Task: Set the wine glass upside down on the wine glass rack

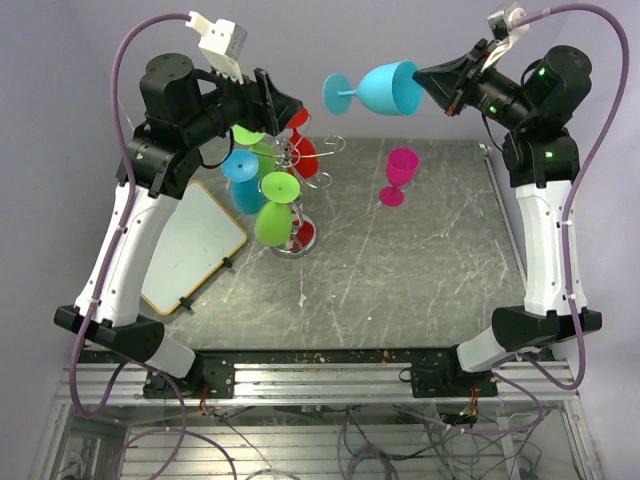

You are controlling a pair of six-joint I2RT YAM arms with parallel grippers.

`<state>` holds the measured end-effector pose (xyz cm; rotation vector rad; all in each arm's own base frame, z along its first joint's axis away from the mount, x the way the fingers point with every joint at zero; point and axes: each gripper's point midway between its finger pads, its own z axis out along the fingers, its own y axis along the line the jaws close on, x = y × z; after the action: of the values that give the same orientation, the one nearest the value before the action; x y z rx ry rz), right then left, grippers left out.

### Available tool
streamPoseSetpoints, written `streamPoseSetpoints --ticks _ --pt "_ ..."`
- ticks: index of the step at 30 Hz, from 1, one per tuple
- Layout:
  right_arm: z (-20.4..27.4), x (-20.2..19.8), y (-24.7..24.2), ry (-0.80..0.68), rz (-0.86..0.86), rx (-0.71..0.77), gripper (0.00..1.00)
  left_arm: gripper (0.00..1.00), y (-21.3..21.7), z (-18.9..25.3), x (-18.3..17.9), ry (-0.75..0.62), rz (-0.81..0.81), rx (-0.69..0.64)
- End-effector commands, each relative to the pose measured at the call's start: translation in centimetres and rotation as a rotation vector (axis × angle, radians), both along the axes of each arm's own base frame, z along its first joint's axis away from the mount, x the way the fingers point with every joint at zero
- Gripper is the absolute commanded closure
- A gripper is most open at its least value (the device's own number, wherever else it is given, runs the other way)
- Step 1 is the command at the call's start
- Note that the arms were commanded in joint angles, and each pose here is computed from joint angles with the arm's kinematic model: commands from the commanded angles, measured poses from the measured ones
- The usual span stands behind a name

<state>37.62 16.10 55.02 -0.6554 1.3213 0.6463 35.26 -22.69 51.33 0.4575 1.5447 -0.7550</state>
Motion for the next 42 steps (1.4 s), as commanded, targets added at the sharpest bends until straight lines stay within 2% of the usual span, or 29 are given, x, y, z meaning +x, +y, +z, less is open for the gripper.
streamPoseSetpoints --ticks 1,10,14,22,29,38,42 --pt "2.3 -2.0 2.1 -0.027 0.125 0.055 1.00 0.18 -1.0 1.6 0.9 0.037 -0.022 -0.140" --pt "1.9 -2.6 2.9 -0.008 0.177 0.059 1.00 0.20 -3.2 -1.0 2.2 0.170 -0.093 -0.207" --pt "1.9 -2.9 2.8 -0.014 0.177 0.053 1.00 0.31 -4.2 -1.8 1.9 0.213 -0.152 -0.228" --pt "1.5 -2.9 2.9 -0.006 0.182 0.053 1.00 0.42 -5.1 -2.8 1.8 0.252 -0.204 -0.237" --pt "1.5 -3.0 2.8 -0.009 0.183 0.051 1.00 0.60 -5.5 -2.9 2.0 0.266 -0.223 -0.251" --pt "1.2 -3.0 2.8 -0.004 0.181 0.048 1.00 0.92 -5.6 -2.8 2.0 0.267 -0.229 -0.257" --pt "0.9 -2.9 2.7 -0.009 0.169 0.032 1.00 0.93 -5.3 -2.0 1.7 0.242 -0.219 -0.256"
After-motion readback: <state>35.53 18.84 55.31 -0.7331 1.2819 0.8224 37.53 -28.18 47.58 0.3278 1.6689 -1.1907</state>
